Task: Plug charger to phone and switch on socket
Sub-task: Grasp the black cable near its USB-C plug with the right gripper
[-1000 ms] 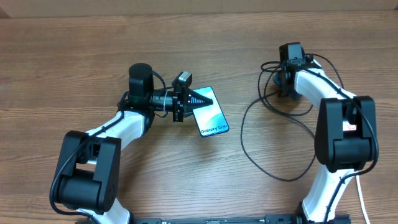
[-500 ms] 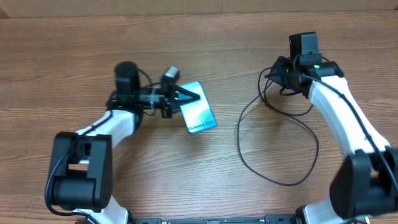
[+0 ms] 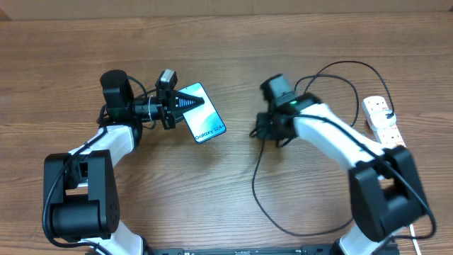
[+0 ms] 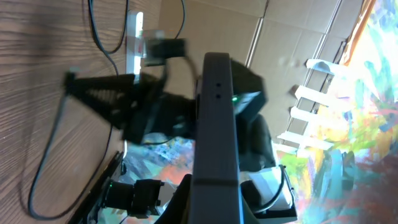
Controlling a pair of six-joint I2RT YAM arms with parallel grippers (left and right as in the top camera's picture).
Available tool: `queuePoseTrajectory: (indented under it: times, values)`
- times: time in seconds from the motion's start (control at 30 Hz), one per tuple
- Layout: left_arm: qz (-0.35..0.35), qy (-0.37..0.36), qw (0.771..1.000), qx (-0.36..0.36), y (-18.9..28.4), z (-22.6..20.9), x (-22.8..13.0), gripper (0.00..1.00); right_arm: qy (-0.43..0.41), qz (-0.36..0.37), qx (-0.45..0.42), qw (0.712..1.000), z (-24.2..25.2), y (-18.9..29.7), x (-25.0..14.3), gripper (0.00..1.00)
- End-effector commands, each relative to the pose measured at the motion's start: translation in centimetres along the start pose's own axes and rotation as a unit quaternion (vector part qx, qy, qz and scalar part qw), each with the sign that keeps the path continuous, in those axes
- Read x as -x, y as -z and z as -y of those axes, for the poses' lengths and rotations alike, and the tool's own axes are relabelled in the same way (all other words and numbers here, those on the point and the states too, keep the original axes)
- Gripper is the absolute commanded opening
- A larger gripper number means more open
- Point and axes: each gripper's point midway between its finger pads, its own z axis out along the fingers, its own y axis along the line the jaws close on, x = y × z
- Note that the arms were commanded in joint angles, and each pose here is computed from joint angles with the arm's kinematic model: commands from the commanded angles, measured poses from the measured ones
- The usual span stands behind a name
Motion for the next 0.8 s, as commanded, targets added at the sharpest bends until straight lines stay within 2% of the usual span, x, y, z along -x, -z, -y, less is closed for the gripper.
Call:
queuePoseTrajectory:
  times: [0.0, 0.13, 0.3, 0.47, 0.77]
  values:
    - [-0.019, -0.023, 1.0, -0.003, -0.1, 0.7, -0.2, 0.04, 0.007, 0.004, -0.015, 1.0, 0.3, -0.7, 0.2, 0.04]
    - [-0.019, -0.023, 1.0, -0.003, -0.1, 0.7, -0.2, 0.04, 0.005, 0.011, -0.011, 1.0, 0.1, -0.7, 0.5, 0.12]
    - [-0.019, -0.023, 1.0, -0.003, -0.1, 0.7, -0.2, 0.05, 0.003, 0.006, -0.009, 1.0, 0.1, -0.8, 0.3, 0.14]
    - [-0.019, -0.023, 1.0, -0.003, -0.1, 0.7, -0.2, 0.04, 0.002, 0.007, -0.009, 1.0, 0.0, -0.8, 0.3, 0.33]
    - [-0.019, -0.023, 1.0, -0.003, -0.1, 0.7, -0.2, 0.04, -0.021, -0.023, 0.005, 0.999, 0.0, -1.6, -1.6, 0.37]
